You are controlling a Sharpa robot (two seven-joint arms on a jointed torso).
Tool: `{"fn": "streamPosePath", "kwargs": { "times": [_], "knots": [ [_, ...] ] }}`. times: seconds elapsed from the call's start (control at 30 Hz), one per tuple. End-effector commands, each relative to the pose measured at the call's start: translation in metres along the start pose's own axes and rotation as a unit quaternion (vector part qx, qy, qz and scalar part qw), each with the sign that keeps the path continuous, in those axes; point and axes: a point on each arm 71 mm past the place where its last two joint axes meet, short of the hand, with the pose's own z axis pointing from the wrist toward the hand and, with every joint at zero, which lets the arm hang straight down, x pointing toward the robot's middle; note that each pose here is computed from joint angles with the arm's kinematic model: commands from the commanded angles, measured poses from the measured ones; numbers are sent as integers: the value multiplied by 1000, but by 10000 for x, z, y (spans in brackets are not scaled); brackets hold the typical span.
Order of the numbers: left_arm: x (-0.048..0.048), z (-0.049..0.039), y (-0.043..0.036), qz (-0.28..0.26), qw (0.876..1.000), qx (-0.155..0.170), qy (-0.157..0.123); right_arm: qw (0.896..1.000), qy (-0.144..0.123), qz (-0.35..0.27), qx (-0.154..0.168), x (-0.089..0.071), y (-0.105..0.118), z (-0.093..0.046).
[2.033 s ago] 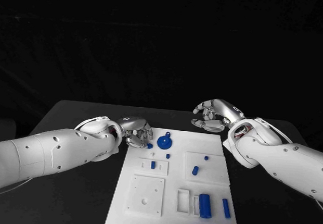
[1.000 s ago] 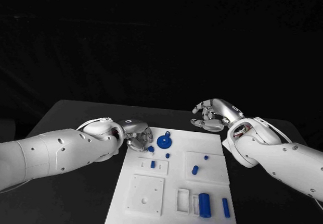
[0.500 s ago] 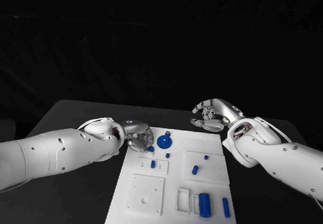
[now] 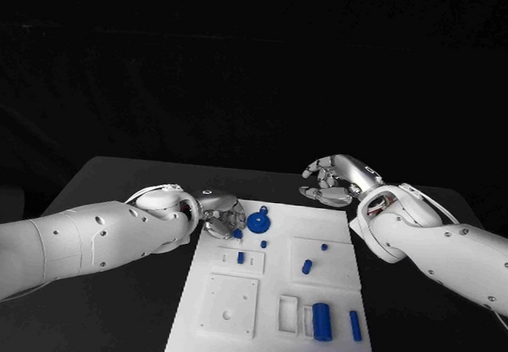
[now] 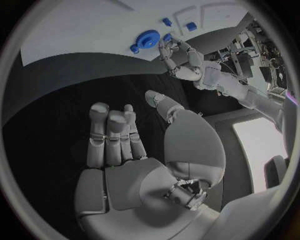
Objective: Assemble the parts on the task board
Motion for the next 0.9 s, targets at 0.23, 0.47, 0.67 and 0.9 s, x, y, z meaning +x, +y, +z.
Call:
{"fn": "streamPosePath", "kwargs": {
  "times": [0.23, 0.47, 0.67, 0.9],
  "knots": [
    [130, 6, -25, 10, 999, 2, 47, 1000, 5, -4, -7, 5, 17, -1],
    [148, 9, -27, 24, 998, -1, 60, 1000, 5, -4, -7, 4, 14, -1],
    [154, 11, -31, 42, 997, 0, 63, 1000, 5, -4, -7, 4, 13, -2],
    [157, 16, -39, 61, 996, 2, 62, 1000, 5, -4, -7, 4, 14, -2]
  ]
}}
